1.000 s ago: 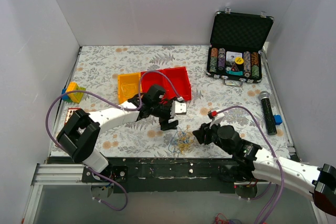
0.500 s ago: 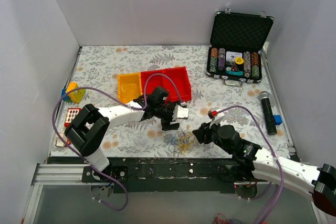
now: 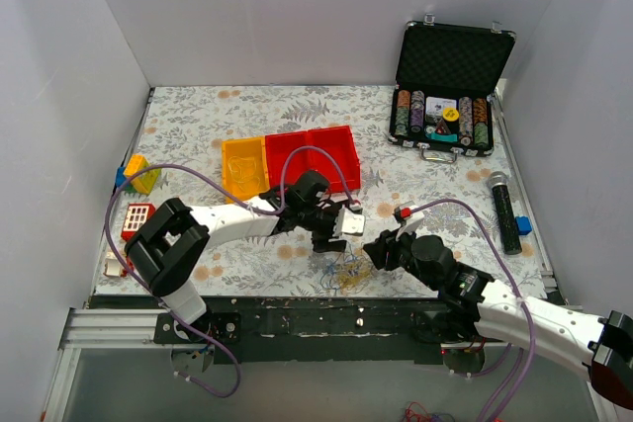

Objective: Untangle the cables

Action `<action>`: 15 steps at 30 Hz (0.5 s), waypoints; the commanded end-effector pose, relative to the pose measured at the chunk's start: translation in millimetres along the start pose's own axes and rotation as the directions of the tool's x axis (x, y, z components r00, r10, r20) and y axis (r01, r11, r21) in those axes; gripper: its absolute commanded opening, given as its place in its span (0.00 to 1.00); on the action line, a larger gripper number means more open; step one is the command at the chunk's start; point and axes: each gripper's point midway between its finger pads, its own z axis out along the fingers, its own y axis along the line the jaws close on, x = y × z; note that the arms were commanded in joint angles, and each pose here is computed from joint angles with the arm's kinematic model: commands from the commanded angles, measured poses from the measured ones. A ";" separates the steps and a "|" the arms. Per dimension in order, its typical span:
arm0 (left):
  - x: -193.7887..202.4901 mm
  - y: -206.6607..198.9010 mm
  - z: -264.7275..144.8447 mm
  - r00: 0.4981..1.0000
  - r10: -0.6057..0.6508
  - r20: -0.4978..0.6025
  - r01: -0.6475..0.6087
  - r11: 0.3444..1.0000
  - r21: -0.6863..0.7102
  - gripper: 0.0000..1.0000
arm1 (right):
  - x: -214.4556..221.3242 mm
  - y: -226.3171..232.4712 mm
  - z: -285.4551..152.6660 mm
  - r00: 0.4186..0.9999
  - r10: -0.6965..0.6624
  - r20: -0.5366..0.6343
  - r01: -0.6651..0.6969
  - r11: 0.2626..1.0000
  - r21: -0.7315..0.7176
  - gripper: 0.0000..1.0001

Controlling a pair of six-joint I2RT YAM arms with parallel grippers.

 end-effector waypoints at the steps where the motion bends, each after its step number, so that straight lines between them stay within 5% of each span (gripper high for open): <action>1: -15.5 -14.5 5.0 0.999 0.019 0.039 -0.021 0.999 0.045 0.59 | -10.4 3.8 1.2 0.999 0.018 0.047 -0.018 1.000 -0.017 0.49; 7: -12.9 -25.4 12.1 0.999 0.010 0.031 -0.012 0.997 0.070 0.30 | -10.8 3.8 1.8 0.999 0.019 0.047 -0.019 1.000 -0.017 0.48; 12: -16.5 -26.9 14.4 0.999 0.009 0.039 -0.012 0.997 0.079 0.24 | -11.5 3.2 2.0 0.999 0.019 0.051 -0.019 1.000 -0.015 0.48; 15: -15.6 -26.0 13.6 0.999 0.012 0.030 -0.014 0.997 0.070 0.12 | -12.2 3.4 2.0 0.998 0.018 0.052 -0.018 1.000 -0.016 0.47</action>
